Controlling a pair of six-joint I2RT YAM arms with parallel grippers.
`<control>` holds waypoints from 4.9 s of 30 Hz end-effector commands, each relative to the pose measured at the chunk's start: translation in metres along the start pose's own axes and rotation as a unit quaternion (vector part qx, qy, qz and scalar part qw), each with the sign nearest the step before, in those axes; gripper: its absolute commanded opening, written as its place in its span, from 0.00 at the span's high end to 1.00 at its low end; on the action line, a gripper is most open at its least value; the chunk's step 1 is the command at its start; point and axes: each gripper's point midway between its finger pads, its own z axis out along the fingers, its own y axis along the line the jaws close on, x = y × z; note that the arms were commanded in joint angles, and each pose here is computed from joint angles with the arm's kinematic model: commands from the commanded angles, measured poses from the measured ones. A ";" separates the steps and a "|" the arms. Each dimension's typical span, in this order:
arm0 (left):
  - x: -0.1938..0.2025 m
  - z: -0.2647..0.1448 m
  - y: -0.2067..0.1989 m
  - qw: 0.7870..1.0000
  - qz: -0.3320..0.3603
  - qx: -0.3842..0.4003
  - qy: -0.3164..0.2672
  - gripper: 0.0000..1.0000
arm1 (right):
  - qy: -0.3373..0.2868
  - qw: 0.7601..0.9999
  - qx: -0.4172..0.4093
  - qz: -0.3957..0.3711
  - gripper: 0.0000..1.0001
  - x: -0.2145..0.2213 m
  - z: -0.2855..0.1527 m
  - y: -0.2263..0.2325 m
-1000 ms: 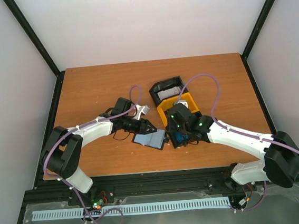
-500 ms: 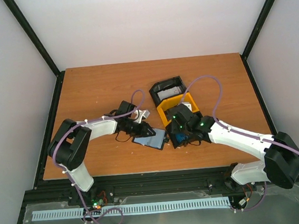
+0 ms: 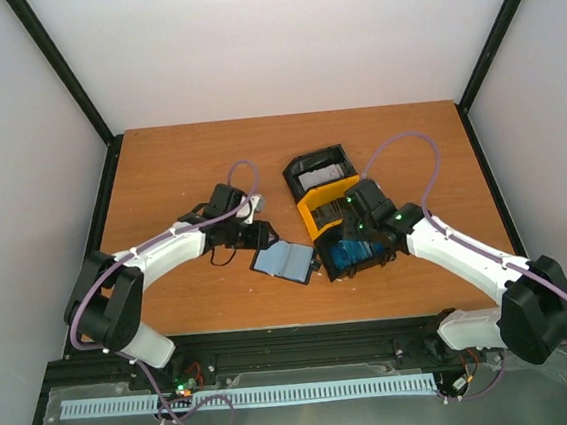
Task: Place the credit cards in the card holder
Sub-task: Turn over the card slot at the center of the board, then pick up the credit card from the storage box.
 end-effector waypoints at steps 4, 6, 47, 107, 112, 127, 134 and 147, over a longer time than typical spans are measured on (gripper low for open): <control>-0.006 -0.028 0.042 0.997 -0.045 -0.059 -0.032 0.44 | 0.053 0.997 0.036 -0.048 0.54 0.000 -0.010 -0.032; -0.006 -0.031 0.044 0.997 -0.048 -0.053 -0.035 0.43 | 0.066 0.995 0.042 -0.060 0.53 0.001 -0.008 -0.037; 0.003 -0.017 0.052 0.999 -0.043 -0.025 -0.001 0.48 | 0.157 0.972 0.154 -0.084 0.53 0.045 0.070 -0.081; 0.004 -0.013 0.051 0.998 -0.062 -0.015 -0.003 0.49 | 0.079 0.960 0.220 -0.151 0.73 -0.005 0.053 -0.094; 0.005 -0.012 0.051 0.998 -0.061 -0.015 -0.003 0.48 | 0.076 0.958 0.228 -0.154 0.74 -0.008 0.051 -0.096; 0.008 -0.010 0.053 0.998 -0.061 -0.016 -0.001 0.49 | 0.117 0.959 0.146 -0.213 0.64 0.008 0.079 -0.072; 0.008 -0.010 0.055 0.998 -0.060 -0.020 -0.002 0.49 | 0.113 0.943 0.192 -0.249 0.68 0.007 0.085 -0.091; 0.008 -0.009 0.056 0.998 -0.060 -0.020 -0.004 0.49 | 0.051 0.937 0.238 -0.252 0.74 -0.027 0.062 -0.098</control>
